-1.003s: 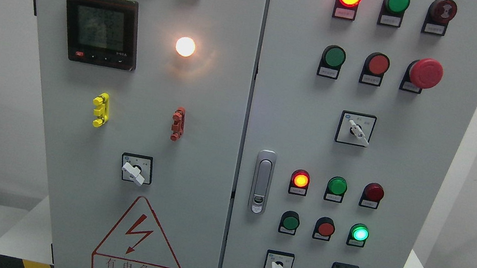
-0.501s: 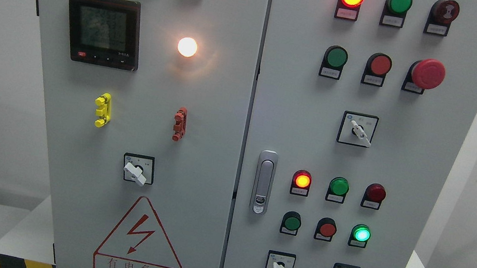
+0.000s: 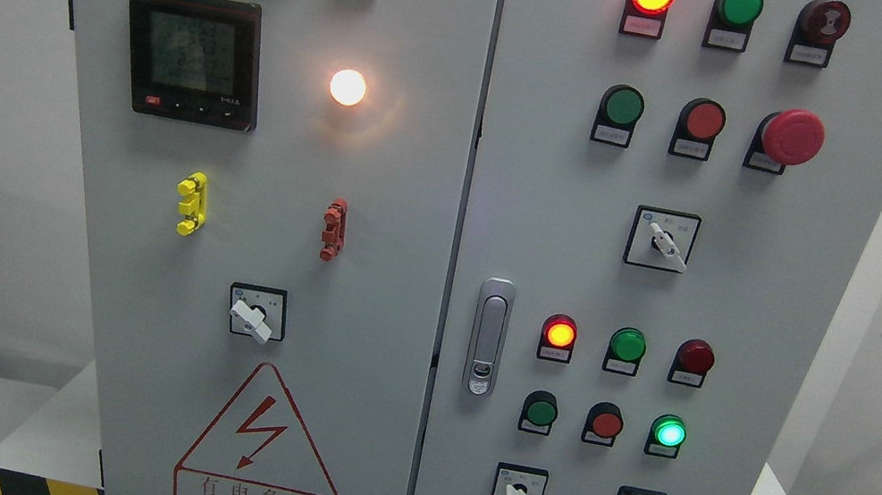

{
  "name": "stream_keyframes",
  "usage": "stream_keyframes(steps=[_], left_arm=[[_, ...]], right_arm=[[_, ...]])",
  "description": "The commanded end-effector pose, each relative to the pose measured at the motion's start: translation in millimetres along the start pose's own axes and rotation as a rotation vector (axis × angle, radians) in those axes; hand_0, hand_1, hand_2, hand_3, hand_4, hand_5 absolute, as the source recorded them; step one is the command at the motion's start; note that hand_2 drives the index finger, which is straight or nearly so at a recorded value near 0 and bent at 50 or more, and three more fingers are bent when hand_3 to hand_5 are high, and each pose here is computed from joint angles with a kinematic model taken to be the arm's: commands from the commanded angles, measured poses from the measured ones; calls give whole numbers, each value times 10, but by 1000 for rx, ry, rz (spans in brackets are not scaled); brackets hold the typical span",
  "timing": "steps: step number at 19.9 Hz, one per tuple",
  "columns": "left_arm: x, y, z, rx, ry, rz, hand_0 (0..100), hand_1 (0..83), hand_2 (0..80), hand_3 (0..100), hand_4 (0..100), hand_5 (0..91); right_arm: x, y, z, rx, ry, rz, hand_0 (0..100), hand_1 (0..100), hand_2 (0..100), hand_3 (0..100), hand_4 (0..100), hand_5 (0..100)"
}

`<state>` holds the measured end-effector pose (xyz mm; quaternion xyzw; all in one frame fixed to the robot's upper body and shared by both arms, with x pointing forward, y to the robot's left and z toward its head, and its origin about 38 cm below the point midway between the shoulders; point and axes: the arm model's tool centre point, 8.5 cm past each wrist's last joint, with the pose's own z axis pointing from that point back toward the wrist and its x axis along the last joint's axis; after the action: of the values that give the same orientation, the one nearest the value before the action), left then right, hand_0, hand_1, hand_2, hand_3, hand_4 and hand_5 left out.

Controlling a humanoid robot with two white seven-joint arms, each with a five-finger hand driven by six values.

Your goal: Trip black knob to open circuit

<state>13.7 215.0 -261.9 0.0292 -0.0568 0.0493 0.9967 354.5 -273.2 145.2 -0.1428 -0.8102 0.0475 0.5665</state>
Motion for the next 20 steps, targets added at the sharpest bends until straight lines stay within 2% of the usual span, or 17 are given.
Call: stream_keyframes(steps=[1, 2, 4, 5, 8, 11, 14, 17, 20], left_arm=[[0, -3, 0, 1, 0, 5, 120, 389, 0, 0, 0, 0], [1, 6, 0, 2, -1, 5, 120, 389, 0, 0, 0, 0], [0, -3, 0, 1, 0, 5, 120, 389, 0, 0, 0, 0], [0, -3, 0, 1, 0, 5, 120, 389, 0, 0, 0, 0], [0, -3, 0, 1, 0, 5, 120, 389, 0, 0, 0, 0], [1, 6, 0, 2, -1, 5, 120, 389, 0, 0, 0, 0], [0, -3, 0, 1, 0, 5, 120, 389, 0, 0, 0, 0], [0, -3, 0, 1, 0, 5, 120, 389, 0, 0, 0, 0], [1, 6, 0, 2, -1, 5, 120, 389, 0, 0, 0, 0]], right_arm=[[-40, -129, 425, 85, -23, 43, 474, 369, 323, 673, 648, 734], [-41, -130, 523, 108, -26, 47, 441, 304, 289, 565, 555, 618], [-28, -123, 703, 147, -43, 50, 421, 223, 203, 439, 432, 482], [-12, -125, 774, 152, -51, 44, 407, 177, 154, 363, 355, 422], [54, -204, 970, 164, -61, -15, 355, 72, 52, 218, 186, 265], [55, -246, 1106, 215, -39, -29, 294, 0, 1, 169, 131, 203], [40, -341, 1185, 238, -36, -28, 198, 0, 0, 131, 77, 140], [33, -342, 1253, 264, -33, -45, 121, 0, 0, 125, 75, 117], [0, -339, 1303, 264, -8, -71, 84, 0, 0, 119, 69, 103]])
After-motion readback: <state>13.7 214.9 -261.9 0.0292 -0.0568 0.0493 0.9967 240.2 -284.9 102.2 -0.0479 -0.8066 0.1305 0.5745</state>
